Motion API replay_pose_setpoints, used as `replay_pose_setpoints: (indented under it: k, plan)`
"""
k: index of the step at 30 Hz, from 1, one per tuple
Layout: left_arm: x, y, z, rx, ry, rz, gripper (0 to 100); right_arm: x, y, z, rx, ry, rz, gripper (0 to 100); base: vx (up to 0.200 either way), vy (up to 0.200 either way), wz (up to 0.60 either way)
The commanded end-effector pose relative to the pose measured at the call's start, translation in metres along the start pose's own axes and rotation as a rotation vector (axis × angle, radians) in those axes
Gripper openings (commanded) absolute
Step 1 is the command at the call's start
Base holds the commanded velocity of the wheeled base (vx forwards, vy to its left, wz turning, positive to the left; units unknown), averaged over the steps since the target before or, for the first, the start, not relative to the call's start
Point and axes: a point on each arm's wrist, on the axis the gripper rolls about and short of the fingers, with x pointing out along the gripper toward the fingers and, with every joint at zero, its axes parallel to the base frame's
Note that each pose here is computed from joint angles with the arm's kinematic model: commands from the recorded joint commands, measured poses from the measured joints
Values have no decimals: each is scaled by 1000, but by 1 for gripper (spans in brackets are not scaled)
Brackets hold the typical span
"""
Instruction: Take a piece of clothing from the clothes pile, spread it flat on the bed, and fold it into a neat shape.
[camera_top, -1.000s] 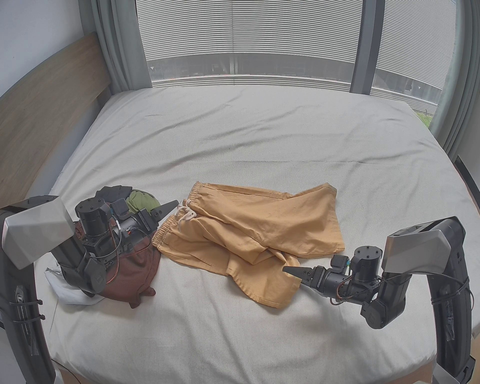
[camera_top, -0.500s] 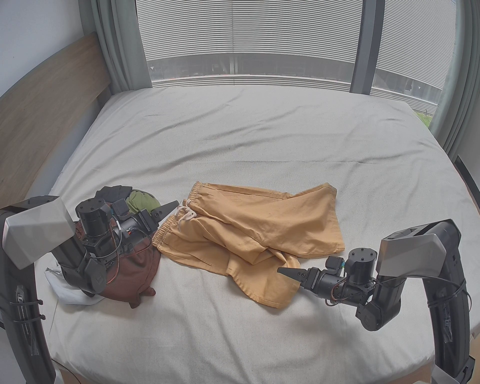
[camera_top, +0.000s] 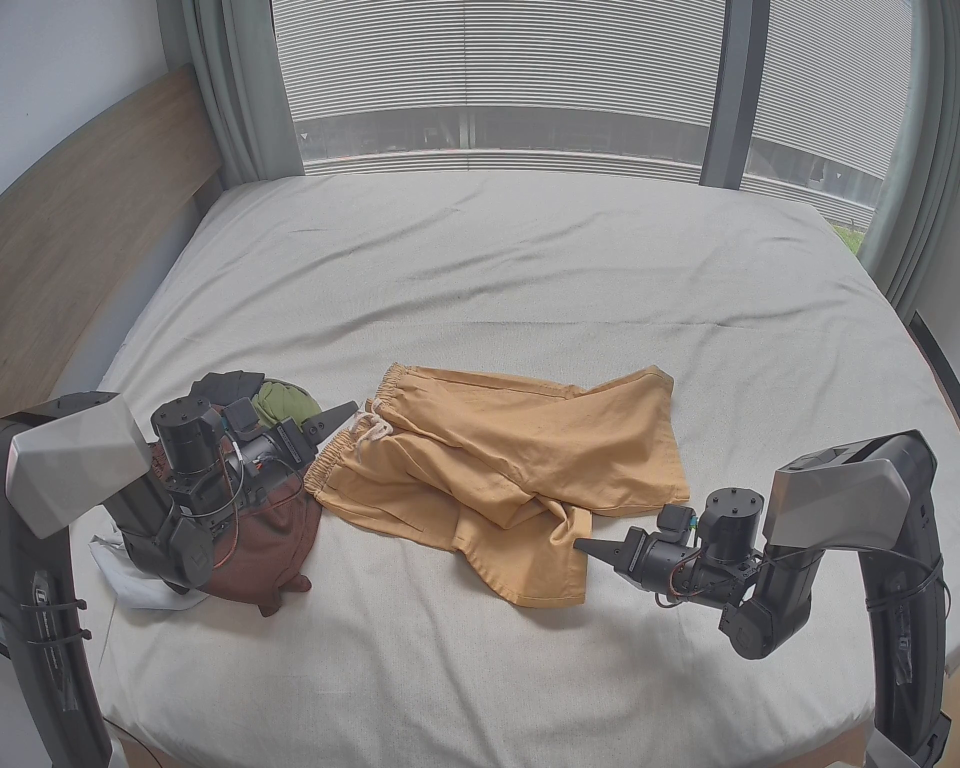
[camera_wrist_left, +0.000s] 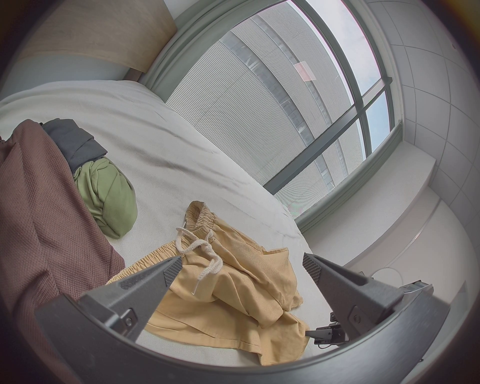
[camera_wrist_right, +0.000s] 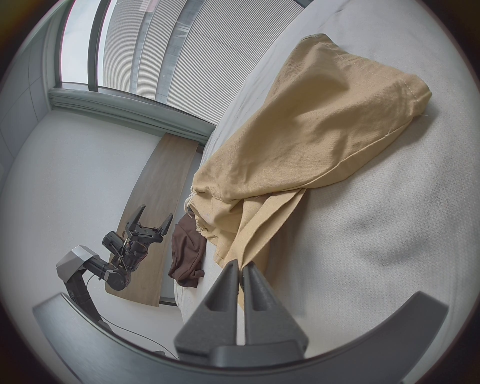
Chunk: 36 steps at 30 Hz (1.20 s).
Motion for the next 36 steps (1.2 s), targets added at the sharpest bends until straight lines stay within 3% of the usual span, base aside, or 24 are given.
replay_pose_setpoints:
  k: [1, 13, 24, 36]
  plan:
    - [0, 2, -2, -3, 4, 3, 100, -1, 2, 1, -3, -5, 1, 0, 0, 0, 0]
    - [1, 4, -4, -6, 9, 7, 100, -22, 11, 14, -4, -38, -18, 0, 0, 0, 0]
    - [1, 4, -5, -7, 11, 9, 100, -55, -4, 9, 9, -12, -133, 0, 0, 0, 0]
    - [3, 25, -25, -47, 67, 60, 100, -76, -12, 3, 22, -13, -186, 0, 0, 0, 0]
